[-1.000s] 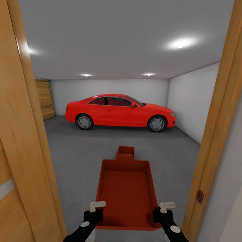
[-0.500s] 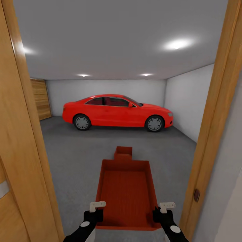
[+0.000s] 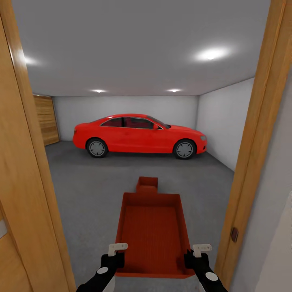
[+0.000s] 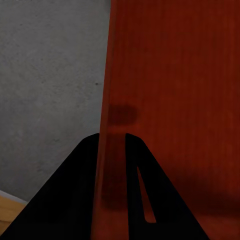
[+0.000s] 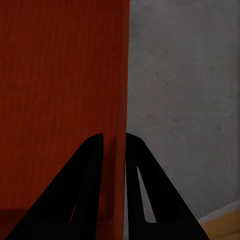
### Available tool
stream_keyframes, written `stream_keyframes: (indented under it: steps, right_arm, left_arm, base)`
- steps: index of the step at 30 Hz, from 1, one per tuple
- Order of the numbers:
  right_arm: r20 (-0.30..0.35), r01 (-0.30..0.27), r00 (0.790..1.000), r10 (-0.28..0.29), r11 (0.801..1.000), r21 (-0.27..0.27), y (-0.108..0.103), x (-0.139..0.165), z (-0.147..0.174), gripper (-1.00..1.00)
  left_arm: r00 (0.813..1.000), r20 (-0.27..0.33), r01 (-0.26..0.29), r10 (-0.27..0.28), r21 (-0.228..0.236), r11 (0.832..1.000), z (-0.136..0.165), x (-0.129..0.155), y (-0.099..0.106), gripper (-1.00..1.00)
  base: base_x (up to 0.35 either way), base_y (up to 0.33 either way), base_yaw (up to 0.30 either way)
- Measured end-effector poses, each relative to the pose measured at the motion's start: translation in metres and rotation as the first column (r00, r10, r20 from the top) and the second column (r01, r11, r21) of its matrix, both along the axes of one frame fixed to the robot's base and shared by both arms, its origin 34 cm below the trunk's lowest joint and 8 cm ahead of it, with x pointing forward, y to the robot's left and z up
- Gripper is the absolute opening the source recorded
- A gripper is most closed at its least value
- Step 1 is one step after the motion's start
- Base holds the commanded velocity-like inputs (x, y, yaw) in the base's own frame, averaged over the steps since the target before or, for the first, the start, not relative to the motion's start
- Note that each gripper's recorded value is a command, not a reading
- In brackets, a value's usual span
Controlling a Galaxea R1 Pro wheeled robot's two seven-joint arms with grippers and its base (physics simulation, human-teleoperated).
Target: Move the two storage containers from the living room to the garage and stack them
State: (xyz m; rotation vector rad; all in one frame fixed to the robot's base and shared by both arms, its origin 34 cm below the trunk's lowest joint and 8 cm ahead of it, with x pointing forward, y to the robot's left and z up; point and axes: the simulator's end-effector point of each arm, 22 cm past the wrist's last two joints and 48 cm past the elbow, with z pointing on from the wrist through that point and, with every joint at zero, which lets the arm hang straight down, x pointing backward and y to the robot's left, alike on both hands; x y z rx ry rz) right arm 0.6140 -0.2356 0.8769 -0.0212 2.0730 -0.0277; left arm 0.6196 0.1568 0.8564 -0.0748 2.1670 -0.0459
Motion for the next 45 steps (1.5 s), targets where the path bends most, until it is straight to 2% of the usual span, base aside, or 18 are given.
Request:
stream_keyframes:
  steps: [24, 45]
  right_arm:
    - [0.001, 0.0, 1.0, 0.0, 1.0, 0.0, 0.0001, -0.0003, 0.0004, -1.0]
    - [0.0, -0.001, 1.0, 0.001, 1.0, -0.001, 0.0001, 0.0, 0.0, -1.0]
  left_arm:
    - [1.0, 0.001, 0.0, 0.0, 0.0, 1.0, 0.0003, -0.0003, 0.0, -1.0]
    - [1.0, 0.0, 0.0, 0.0, 0.0, 1.0, 0.0, 0.0, 0.0002, -1.0]
  base:
    - [0.09, 0.0, -0.001]
    - [0.004, 0.031, 0.0]
